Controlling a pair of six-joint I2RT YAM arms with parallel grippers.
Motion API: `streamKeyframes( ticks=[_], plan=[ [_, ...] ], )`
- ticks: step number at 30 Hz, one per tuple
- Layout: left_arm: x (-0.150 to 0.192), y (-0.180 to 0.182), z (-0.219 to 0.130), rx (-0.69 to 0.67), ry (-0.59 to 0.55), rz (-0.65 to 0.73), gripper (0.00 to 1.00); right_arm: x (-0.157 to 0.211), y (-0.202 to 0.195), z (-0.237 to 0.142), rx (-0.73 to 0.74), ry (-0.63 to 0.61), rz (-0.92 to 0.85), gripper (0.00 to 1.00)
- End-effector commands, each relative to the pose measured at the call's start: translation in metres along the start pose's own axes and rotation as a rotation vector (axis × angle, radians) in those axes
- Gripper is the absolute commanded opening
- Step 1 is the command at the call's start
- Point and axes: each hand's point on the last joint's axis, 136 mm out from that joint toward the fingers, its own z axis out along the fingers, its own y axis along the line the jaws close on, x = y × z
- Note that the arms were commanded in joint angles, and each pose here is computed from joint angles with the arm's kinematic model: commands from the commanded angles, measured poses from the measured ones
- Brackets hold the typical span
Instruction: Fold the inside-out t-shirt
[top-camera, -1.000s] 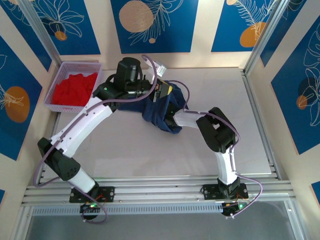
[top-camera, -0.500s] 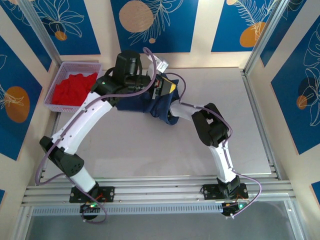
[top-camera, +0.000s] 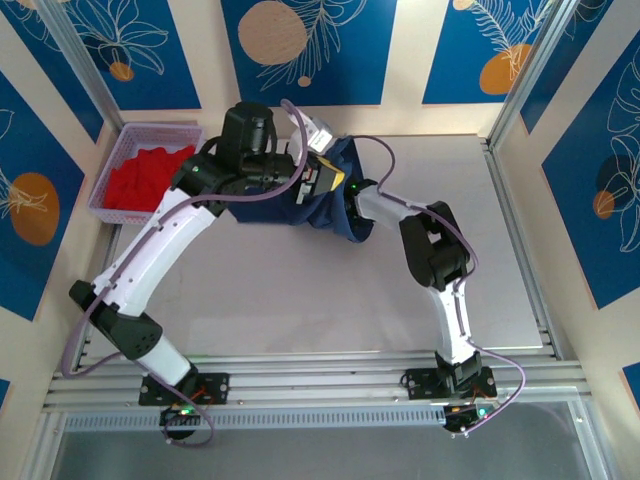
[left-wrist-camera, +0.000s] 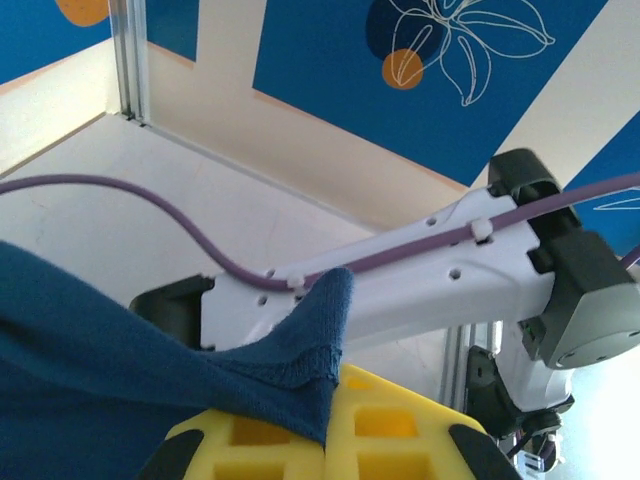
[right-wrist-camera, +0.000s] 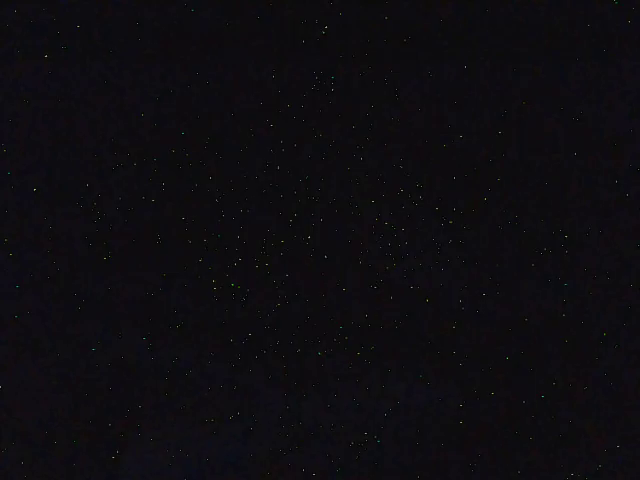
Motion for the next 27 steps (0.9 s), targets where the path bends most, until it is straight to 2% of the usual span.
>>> streamKeyframes(
  ticks=[1, 5, 8, 13, 21, 24, 27],
  plan=[
    [-0.003, -0.009, -0.009, -0.002, -0.011, 0.067, 0.00, -0.030, 0.015, -0.037, -0.126, -0.072, 0.059, 0.97],
    [0.001, -0.008, -0.007, 0.002, 0.003, 0.074, 0.00, -0.034, 0.016, -0.041, -0.153, -0.090, 0.070, 0.99],
    [-0.006, -0.015, -0.007, 0.046, -0.016, 0.076, 0.00, -0.033, 0.014, -0.029, -0.106, -0.079, 0.055, 0.99],
    [-0.036, -0.036, -0.016, 0.130, -0.083, 0.097, 0.00, -0.025, 0.001, 0.004, 0.056, -0.020, -0.030, 0.99],
    [-0.078, -0.059, -0.046, 0.144, -0.177, 0.177, 0.00, -0.008, -0.017, 0.035, 0.167, 0.078, -0.088, 0.99],
    [-0.078, -0.060, -0.048, 0.139, -0.177, 0.184, 0.00, -0.003, -0.017, 0.042, 0.164, 0.103, -0.094, 0.99],
    [-0.069, -0.048, -0.042, 0.088, -0.153, 0.164, 0.00, 0.004, -0.016, 0.046, 0.154, 0.139, -0.093, 0.94]
  ],
)
